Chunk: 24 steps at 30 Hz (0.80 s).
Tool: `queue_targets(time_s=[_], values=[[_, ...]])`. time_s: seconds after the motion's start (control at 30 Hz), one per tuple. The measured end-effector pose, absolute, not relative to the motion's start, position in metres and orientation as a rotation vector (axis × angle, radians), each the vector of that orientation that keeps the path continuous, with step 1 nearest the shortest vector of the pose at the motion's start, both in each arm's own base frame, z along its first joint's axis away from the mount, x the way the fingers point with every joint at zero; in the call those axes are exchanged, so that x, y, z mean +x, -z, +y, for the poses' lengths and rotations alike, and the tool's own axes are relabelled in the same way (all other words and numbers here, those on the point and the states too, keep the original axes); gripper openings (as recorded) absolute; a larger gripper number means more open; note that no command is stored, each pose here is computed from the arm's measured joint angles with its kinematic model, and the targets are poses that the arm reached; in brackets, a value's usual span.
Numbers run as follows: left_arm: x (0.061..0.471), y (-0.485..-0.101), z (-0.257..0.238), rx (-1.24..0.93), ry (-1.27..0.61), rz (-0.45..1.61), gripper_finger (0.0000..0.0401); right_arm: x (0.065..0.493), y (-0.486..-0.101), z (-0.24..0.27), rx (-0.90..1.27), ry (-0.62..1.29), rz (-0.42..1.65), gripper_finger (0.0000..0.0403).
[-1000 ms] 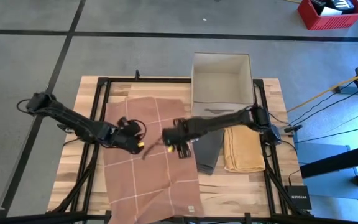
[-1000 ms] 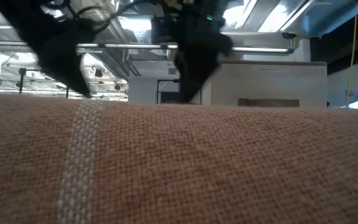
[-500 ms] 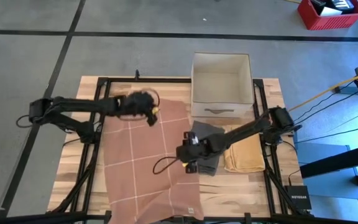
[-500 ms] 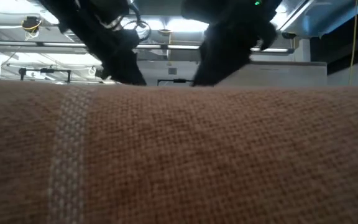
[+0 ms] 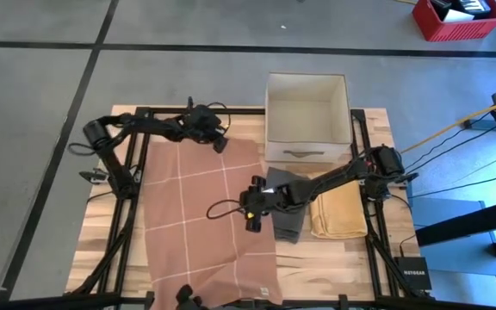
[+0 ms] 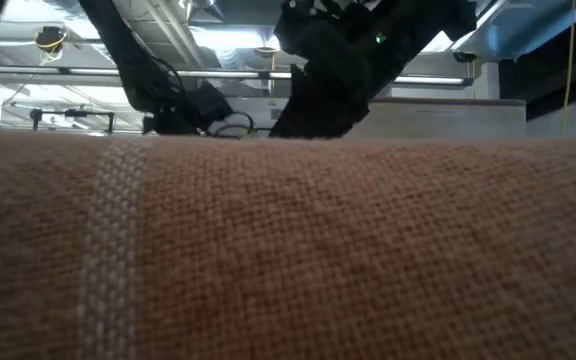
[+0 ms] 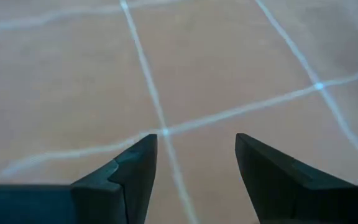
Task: Fold towel
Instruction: Fold the brown towel
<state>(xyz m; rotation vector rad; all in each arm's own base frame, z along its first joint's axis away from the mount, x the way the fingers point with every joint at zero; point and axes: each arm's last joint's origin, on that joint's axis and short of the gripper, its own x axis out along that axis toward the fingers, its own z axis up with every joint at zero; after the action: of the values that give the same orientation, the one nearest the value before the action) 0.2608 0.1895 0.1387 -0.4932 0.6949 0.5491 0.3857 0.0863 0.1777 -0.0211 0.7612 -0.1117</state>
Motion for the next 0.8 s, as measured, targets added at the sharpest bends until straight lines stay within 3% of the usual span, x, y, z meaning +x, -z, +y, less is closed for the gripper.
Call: queue_targets(time_s=[0.23,0.47,0.8], values=[[0.278,-0.129,0.197,-0.474,-0.404,0.721,0.0153,0.386,-0.178,0.101,0.121,0.166,0.703,0.022],[0.279,-0.151,0.177,-0.346,-0.31,0.761,0.0016,0.384,-0.18,0.107,0.01,0.231,0.666,0.022],[0.276,-0.163,0.089,-0.096,-0.309,1.142,0.0007,0.391,-0.164,0.103,-0.062,0.299,0.659,0.0221]])
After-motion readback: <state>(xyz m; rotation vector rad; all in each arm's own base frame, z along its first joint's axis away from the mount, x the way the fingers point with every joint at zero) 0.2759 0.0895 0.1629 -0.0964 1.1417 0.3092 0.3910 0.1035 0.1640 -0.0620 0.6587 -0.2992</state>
